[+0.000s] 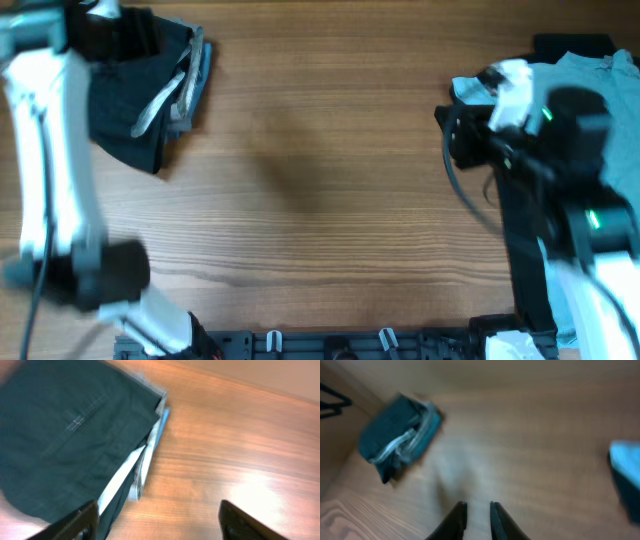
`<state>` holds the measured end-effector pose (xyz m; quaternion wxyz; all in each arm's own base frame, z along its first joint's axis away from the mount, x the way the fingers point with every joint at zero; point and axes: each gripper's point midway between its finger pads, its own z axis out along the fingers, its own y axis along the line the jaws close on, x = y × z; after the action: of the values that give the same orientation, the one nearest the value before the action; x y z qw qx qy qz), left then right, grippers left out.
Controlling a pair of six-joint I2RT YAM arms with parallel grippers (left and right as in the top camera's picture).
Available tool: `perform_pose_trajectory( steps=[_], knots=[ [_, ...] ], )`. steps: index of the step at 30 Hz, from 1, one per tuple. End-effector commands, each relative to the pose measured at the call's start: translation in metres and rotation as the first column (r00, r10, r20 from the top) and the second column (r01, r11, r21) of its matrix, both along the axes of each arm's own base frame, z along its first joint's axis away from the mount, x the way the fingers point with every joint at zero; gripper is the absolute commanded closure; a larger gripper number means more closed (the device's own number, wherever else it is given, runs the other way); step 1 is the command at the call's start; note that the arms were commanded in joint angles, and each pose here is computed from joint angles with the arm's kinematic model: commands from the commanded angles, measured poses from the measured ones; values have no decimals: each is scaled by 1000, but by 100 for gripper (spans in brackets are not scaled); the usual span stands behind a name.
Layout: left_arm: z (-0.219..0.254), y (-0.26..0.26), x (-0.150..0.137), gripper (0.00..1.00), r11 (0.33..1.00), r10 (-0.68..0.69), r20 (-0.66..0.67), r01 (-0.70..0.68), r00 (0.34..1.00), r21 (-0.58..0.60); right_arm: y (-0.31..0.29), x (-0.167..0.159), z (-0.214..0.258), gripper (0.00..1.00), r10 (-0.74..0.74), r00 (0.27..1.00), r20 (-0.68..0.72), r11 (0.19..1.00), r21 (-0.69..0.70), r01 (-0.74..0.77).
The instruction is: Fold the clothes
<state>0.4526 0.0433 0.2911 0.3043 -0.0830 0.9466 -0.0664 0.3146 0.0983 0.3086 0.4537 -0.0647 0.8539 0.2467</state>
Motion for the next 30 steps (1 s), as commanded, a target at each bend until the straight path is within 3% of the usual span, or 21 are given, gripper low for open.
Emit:
perform_pose_trajectory(
  steps=[1, 4, 7, 16, 18, 21, 24, 27, 30],
  knots=[
    [78, -17, -65, 0, 995, -77, 128, 68, 989, 70, -4, -32, 42, 1, 9, 986, 167, 1000, -30, -4],
    [98, -24, -111, 0, 995, -80, 133, 70, 988, 72, -6, -56, 62, 0, 8, 971, 238, 1000, -23, -2],
    [112, -27, -131, 0, 995, -80, 169, 68, 982, 80, -7, -66, 57, 0, 9, 977, 214, 1000, -26, -3],
    [124, -29, -142, 0, 994, -81, 206, 64, 975, 88, -6, -61, 15, 0, 15, 999, 36, 999, -43, -13],
    [124, -29, -142, 0, 994, -81, 206, 64, 975, 88, -17, -59, 10, 0, -44, 998, 39, 996, -82, 47],
    [124, -29, -142, 0, 994, -81, 207, 64, 975, 88, -32, -57, 33, 0, -114, 968, 223, 985, -102, 140],
    [124, -29, -142, 0, 994, -81, 206, 64, 975, 88, -33, -69, 52, 0, -87, 883, 461, 983, -103, 151],
    [124, -29, -142, 0, 994, -81, 207, 64, 975, 88, -35, -90, 37, 0, -94, 821, 563, 984, -71, 161],
    [124, -29, -142, 0, 994, -81, 207, 64, 975, 88, -41, -99, -11, 0, -120, 819, 561, 979, -71, 192]
  ],
)
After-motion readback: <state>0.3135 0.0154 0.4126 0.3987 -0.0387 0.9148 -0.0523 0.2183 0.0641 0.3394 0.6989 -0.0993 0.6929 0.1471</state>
